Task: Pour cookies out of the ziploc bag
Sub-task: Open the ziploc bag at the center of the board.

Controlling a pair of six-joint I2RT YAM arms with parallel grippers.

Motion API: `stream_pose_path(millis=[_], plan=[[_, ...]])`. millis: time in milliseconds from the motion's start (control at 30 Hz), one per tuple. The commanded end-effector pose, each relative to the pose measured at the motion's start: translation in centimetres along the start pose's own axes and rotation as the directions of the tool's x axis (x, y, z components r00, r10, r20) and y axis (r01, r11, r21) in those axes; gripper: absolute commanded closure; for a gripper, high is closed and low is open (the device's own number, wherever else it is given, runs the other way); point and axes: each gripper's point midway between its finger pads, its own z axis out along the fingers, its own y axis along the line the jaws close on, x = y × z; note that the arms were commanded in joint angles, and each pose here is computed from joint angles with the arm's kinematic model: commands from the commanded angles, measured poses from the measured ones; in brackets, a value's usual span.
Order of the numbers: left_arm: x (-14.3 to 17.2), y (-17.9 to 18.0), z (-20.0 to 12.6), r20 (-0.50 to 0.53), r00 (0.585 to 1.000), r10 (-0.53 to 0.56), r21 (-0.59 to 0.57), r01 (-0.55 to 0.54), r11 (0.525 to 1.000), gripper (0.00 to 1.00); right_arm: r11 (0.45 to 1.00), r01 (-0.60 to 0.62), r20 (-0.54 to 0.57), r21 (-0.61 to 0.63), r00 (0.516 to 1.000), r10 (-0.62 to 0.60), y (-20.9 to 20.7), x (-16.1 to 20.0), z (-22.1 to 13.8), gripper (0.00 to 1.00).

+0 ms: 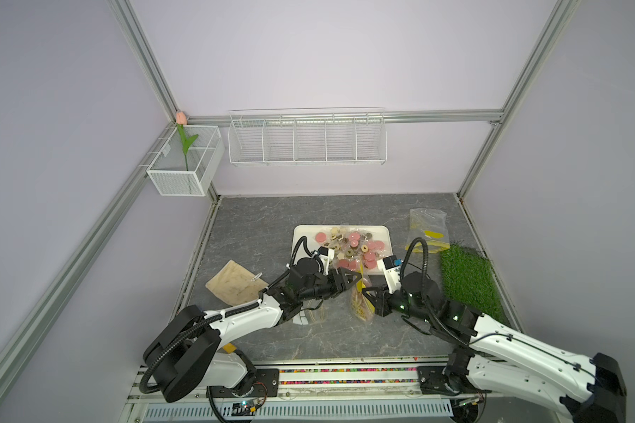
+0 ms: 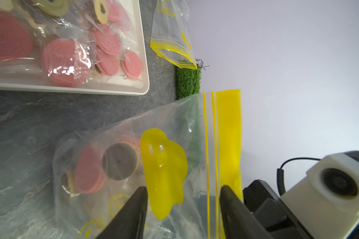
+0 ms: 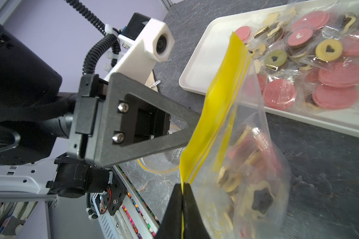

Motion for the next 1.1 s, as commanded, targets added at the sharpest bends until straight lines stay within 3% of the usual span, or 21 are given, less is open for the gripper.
stream_pose_path(millis=[0, 433, 800, 933, 1067], plan=[[-0.6, -2.0, -0.8, 0.038, 0.999, 0.028, 0.047, -0.030, 0.998, 0.38, 1.000, 0.026, 0.016, -0.018, 1.000, -0.026, 1.1, -0.7, -0.1, 0.93], [-0.8, -1.3, 1.2, 0.014, 1.000, 0.016, 0.059, -0.017, 0.998, 0.45, 0.999, 0.042, 0.039, -0.013, 0.998, -0.041, 1.6, -1.1, -0.5, 0.93], [-1.0, -1.4, 1.8, 0.017, 1.000, 0.008, 0.082, -0.010, 0.997, 0.70, 0.999, 0.039, 0.031, 0.000, 0.999, -0.039, 1.3, -0.9, -0.6, 0.93], [-0.9, -1.4, 1.8, 0.012, 1.000, 0.010, 0.079, -0.011, 0.997, 0.80, 0.999, 0.028, 0.035, 0.023, 0.999, -0.029, 0.8, -0.9, -0.9, 0.82], [-0.8, -1.3, 1.8, 0.002, 1.000, 0.015, 0.078, -0.015, 0.997, 0.86, 0.998, 0.013, 0.058, 0.059, 0.998, -0.016, 0.1, -1.2, -1.6, 0.64]])
